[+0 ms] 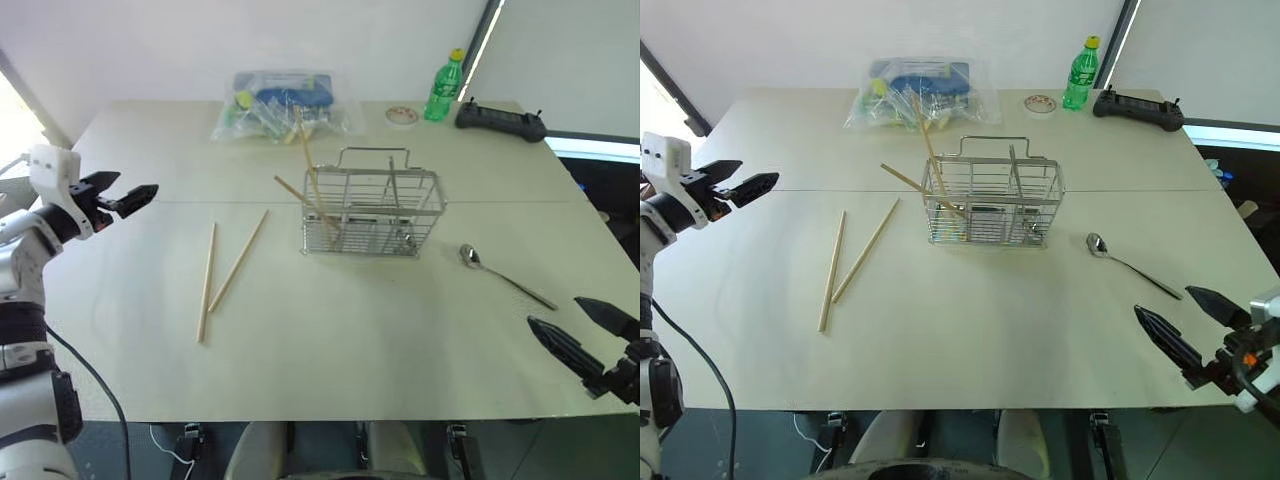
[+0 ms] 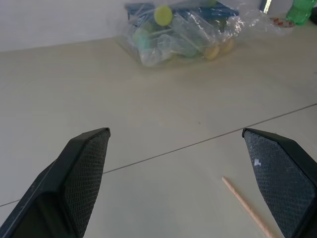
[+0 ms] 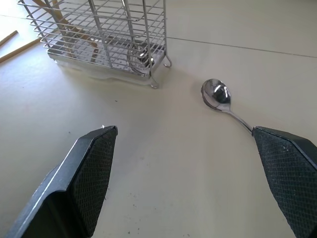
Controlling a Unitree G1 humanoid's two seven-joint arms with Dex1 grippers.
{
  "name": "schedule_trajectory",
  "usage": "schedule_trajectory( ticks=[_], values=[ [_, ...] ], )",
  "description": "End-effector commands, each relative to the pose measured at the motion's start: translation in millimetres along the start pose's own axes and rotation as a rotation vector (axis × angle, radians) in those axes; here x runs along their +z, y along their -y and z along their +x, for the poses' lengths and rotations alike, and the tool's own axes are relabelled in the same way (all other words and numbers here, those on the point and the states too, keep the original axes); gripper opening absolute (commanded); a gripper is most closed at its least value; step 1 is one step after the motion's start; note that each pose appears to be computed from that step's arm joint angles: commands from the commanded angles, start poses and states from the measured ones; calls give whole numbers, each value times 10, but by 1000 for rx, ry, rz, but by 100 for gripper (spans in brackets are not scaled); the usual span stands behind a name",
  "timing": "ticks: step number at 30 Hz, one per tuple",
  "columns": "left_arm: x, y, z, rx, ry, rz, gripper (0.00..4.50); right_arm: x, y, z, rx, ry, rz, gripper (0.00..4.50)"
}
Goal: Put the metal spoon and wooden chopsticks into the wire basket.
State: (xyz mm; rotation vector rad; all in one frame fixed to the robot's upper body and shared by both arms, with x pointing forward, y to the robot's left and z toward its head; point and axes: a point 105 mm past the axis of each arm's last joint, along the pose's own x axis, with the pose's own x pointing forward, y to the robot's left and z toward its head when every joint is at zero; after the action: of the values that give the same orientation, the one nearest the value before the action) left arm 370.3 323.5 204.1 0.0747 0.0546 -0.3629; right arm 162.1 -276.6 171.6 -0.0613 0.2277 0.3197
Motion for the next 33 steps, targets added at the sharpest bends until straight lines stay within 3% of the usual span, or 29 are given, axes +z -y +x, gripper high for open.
schedule_trajectory(
  ticks=[1,27,33],
  values=[
    [143,-1,35,2,30,61,450,105,-4,-17,-17,43,-39,446],
    [265,73,67,-63,55,58,450,190,142,21,-44,57,-70,446],
    [411,331,140,-174,72,89,450,203,191,24,-41,49,-81,446]
  ],
)
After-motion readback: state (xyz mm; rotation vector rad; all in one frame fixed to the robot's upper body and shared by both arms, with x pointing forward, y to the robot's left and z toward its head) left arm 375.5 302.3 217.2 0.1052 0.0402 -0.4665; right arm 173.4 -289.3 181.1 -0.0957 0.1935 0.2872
